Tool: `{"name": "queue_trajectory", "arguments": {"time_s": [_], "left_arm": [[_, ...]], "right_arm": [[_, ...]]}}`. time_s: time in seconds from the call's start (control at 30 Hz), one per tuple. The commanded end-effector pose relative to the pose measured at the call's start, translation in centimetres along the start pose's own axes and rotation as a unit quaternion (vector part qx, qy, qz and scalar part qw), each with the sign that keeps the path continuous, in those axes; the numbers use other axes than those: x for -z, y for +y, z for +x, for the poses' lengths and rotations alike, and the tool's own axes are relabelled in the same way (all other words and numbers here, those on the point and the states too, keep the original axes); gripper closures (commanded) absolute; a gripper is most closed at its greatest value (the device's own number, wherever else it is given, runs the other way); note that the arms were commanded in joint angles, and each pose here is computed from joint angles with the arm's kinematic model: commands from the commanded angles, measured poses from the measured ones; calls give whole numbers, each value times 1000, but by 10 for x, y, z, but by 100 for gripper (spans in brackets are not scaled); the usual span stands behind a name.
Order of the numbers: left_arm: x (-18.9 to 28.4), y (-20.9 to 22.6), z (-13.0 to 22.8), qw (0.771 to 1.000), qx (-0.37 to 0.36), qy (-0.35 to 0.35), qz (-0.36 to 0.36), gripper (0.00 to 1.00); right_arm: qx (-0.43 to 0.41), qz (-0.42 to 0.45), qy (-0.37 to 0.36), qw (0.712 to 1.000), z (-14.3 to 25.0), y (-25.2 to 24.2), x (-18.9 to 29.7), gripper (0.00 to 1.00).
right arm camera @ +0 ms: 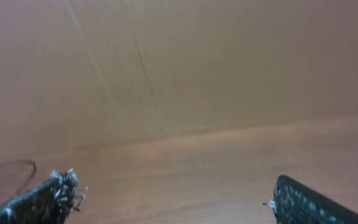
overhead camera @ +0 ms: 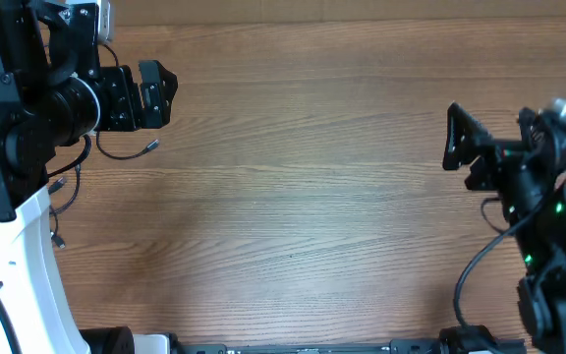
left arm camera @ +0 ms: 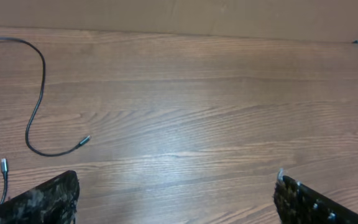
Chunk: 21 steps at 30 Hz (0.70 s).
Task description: Untangle cables
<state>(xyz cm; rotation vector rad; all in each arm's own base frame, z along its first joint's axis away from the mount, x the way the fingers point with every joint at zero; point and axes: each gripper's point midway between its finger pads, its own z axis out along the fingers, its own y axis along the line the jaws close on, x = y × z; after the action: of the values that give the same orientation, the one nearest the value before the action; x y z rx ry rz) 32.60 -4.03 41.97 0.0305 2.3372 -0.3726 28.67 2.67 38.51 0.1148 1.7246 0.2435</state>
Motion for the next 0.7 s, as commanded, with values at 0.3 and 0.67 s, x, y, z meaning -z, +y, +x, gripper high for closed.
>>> {"name": "queue_trajectory", "arguments": {"time_s": [0.3,0.67], "left_arm": [[-2,0,-1,1000,-12,1,1,0],[-2,0,-1,1000,-12,1,1,0]], "right_arm": [[31,-22,-134,990,43,-12,20,0],[31,-31,-193,980,89,-24,34,0]]}}
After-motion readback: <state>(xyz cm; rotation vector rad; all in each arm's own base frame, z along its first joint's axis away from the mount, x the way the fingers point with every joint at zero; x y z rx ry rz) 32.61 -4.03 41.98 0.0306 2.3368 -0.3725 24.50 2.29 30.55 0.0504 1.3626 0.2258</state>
